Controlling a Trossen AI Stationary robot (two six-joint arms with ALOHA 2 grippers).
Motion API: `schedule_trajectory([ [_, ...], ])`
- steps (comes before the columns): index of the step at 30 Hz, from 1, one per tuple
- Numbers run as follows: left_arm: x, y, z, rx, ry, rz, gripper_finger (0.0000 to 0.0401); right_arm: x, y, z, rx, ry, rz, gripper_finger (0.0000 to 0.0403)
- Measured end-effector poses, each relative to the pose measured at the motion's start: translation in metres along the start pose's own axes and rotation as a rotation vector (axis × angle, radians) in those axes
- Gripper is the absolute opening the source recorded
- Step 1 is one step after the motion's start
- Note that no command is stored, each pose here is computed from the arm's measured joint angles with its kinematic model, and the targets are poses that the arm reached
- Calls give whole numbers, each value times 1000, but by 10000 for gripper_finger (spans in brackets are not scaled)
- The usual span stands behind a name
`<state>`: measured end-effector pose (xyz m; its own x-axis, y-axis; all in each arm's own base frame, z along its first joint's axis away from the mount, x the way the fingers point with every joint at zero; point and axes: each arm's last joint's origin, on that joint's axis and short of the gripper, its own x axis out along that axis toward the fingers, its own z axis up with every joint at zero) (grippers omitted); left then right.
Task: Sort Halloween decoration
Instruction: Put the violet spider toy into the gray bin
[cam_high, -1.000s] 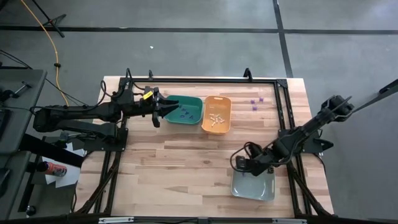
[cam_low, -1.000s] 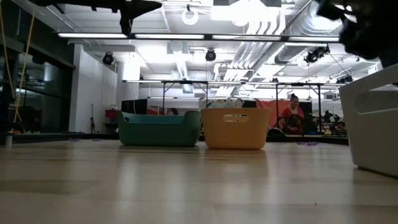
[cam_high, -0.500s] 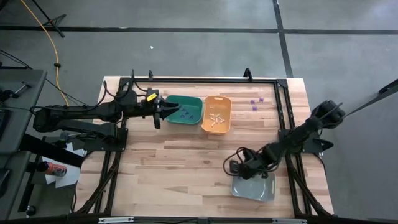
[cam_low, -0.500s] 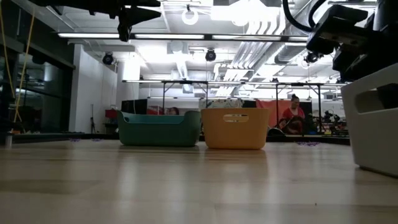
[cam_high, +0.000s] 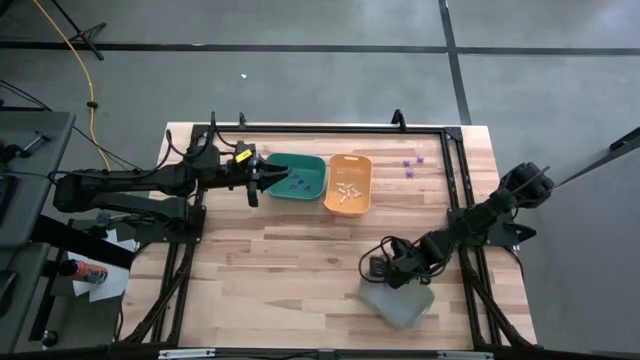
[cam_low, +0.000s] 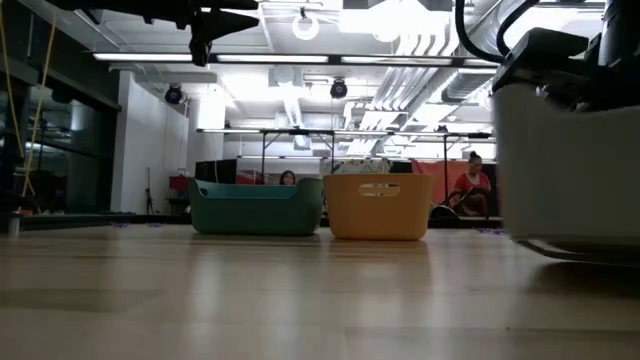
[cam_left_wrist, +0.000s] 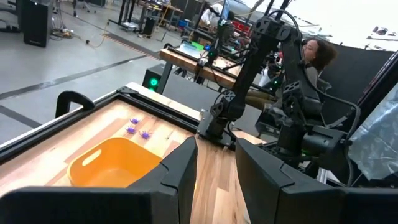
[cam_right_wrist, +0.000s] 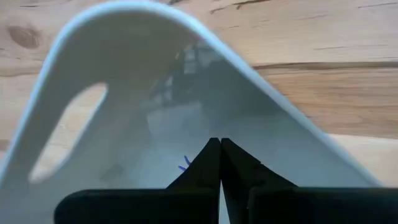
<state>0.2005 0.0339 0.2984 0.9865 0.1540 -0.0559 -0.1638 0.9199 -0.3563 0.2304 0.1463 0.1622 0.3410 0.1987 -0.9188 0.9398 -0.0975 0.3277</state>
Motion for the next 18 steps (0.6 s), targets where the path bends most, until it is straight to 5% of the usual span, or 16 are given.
schedule_trajectory([
  [9, 0, 0, 0, 0, 0, 0, 99, -1, 1, -1, -27, -1, 3, 0],
  [18, 0, 0, 0, 0, 0, 0, 99, -28, 23, -7, -253, -69, 22, 1],
])
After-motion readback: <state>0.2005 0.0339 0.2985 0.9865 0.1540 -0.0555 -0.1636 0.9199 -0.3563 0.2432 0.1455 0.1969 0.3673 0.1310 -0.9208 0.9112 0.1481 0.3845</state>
